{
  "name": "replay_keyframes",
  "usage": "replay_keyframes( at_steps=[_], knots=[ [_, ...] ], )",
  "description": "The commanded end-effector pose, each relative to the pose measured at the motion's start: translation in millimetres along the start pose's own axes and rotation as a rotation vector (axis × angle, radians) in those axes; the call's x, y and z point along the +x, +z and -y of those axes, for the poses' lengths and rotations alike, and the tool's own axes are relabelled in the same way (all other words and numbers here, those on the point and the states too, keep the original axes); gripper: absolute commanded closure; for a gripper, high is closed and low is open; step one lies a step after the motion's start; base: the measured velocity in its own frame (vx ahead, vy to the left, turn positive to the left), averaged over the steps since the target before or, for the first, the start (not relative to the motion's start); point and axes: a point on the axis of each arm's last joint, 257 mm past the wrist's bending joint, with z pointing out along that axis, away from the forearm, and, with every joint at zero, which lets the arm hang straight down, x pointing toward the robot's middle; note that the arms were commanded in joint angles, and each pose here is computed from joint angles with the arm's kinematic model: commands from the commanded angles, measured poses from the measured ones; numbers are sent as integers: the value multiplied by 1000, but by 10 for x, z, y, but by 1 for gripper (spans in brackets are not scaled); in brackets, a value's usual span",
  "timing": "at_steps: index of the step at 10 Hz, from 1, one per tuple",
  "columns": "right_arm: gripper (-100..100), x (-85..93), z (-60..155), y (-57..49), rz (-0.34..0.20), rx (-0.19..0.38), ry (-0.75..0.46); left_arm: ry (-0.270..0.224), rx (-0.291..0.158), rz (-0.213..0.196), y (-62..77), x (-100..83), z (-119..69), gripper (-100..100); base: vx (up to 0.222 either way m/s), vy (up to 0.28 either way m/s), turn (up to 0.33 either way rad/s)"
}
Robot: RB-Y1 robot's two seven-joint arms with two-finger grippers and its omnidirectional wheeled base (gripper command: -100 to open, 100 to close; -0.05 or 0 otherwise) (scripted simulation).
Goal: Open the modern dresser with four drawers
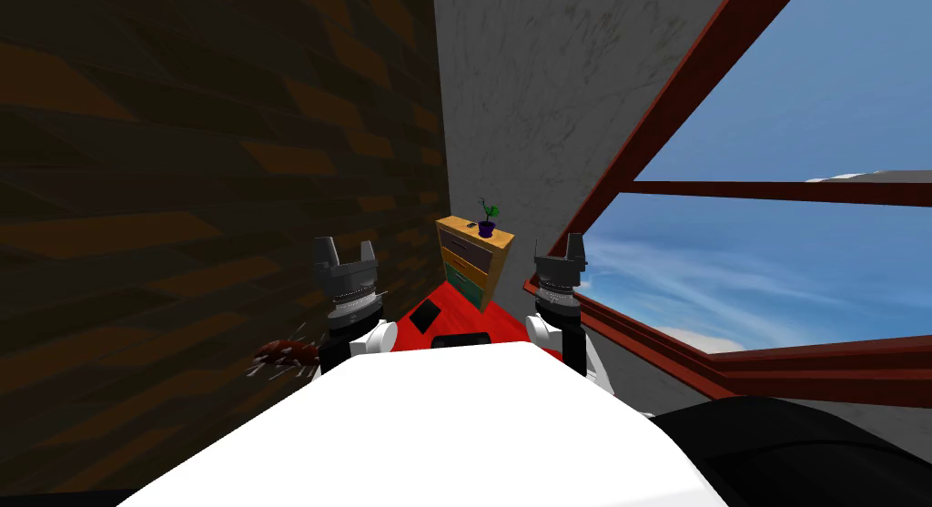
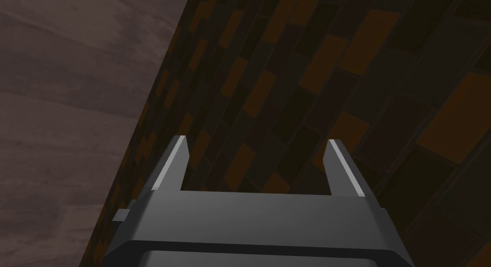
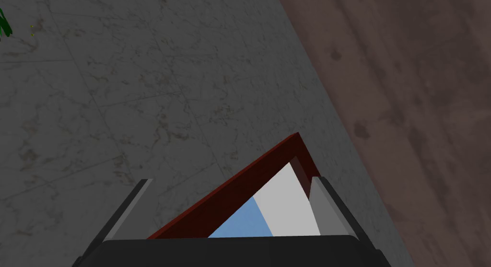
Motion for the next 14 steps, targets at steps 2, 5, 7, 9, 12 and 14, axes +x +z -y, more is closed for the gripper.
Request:
replay_keyframes(
  at_steps=[2,5,7,9,12,14],
  knots=[
    [0,0,0,0,0,0,0,0,0,0,0,0,0,0,0,0,0],
    [0,0,-1,0,0,0,0,0,0,0,0,0,1,0,0,0,0],
    [0,0,-1,1,0,0,0,0,0,0,1,0,1,0,0,0,0],
    [0,0,-2,1,0,0,0,0,0,0,1,0,1,0,0,0,0],
    [-100,216,477,-98,-90,130,-43,0,0,0,0,0,-1,0,-1,84,47],
    [-100,281,656,-151,-115,178,-60,0,0,0,0,0,-1,0,-10,110,44]
  ],
)
